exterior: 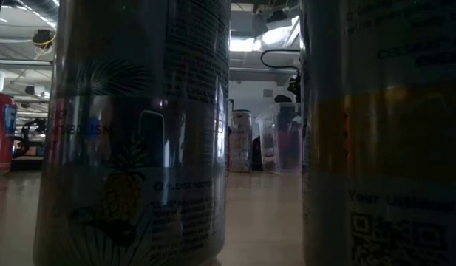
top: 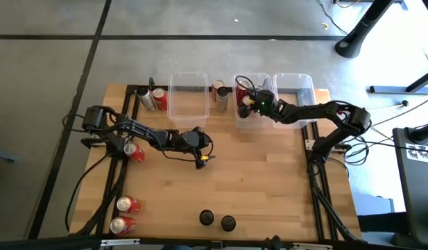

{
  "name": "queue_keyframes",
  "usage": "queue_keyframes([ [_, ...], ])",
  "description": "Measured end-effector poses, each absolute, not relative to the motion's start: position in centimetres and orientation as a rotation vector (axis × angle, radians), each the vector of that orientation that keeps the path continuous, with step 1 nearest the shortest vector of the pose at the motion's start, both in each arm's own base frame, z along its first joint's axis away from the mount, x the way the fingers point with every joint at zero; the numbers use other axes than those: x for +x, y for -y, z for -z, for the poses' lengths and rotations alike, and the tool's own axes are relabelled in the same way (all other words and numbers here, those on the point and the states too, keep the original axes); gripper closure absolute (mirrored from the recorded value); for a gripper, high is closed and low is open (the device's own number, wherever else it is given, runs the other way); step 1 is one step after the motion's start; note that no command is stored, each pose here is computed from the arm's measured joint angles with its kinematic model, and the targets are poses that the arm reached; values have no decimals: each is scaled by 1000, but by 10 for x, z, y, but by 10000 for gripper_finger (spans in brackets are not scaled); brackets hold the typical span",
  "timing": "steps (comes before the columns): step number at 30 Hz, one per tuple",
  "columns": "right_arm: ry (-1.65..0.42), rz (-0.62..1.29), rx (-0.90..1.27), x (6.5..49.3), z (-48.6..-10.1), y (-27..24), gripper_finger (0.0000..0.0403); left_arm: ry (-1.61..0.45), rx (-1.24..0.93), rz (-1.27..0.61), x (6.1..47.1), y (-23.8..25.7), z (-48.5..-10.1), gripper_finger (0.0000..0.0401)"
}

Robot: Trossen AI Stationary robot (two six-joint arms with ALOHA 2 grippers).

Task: Sort soda cans
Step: Put the bottom red soda can into the center transparent bin, then put the top right white and yellow soda can into the right transparent bin

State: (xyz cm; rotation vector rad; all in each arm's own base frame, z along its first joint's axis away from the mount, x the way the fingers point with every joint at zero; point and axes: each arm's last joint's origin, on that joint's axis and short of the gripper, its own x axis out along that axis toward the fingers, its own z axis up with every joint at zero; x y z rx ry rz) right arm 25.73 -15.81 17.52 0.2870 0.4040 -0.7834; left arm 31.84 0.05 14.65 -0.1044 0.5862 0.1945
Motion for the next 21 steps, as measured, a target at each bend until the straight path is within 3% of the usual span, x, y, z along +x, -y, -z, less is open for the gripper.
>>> queue_keyframes([
  [6,-315,704,296,249,-208,151,45,-589,-121,-200,316,-1,-151,54],
  [13,-358,620,223,243,-252,130,45,-546,-103,-191,305,-1,-180,54],
  [21,-331,351,163,255,-276,74,45,-562,-96,-190,278,-1,-213,54],
])
